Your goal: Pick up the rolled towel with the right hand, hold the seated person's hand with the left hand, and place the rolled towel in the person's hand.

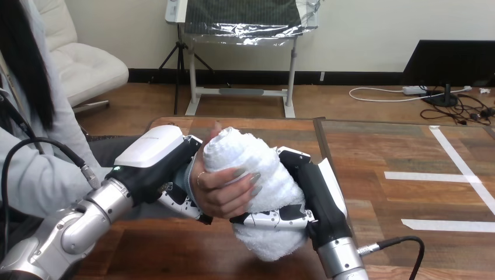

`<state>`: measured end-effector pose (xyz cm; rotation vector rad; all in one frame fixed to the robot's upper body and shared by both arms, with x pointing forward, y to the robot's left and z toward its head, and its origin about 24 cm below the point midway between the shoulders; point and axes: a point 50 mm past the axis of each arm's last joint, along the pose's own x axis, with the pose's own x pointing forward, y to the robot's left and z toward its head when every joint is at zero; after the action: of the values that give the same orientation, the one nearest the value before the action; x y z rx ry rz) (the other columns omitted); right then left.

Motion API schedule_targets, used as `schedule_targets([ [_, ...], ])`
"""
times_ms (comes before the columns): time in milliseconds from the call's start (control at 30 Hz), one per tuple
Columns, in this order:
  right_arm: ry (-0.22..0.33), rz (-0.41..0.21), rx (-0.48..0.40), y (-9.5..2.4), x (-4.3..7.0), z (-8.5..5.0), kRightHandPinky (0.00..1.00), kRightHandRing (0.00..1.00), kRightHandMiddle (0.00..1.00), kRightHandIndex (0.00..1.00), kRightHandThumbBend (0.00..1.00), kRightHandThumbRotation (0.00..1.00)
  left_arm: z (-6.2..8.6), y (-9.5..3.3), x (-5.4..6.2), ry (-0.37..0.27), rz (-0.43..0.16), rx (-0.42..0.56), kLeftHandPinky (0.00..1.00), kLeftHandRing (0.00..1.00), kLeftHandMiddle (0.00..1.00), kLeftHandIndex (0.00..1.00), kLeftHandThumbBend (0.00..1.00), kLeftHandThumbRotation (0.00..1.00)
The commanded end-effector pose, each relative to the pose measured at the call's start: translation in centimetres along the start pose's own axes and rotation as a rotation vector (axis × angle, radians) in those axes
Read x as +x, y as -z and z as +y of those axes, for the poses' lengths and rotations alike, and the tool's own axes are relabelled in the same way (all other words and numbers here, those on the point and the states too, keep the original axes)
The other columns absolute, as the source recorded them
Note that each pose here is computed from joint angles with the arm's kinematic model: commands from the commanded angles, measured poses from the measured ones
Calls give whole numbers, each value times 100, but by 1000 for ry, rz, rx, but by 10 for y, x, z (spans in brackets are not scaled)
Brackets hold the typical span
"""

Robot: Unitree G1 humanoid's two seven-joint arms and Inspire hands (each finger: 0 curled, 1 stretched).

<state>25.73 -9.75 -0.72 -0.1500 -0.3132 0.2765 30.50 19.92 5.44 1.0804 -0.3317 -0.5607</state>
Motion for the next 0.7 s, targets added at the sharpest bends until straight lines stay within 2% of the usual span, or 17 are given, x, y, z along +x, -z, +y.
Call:
schedule_targets([
  [0,-65,-108,16,-17,18,13,27,33,42,39,78,0,19,-14,13,-104,-81,6,22,28,36,37,94,2],
  [667,-51,-85,7,-15,19,9,27,33,41,39,79,0,15,-13,10,-103,-67,1,23,29,37,39,93,2],
])
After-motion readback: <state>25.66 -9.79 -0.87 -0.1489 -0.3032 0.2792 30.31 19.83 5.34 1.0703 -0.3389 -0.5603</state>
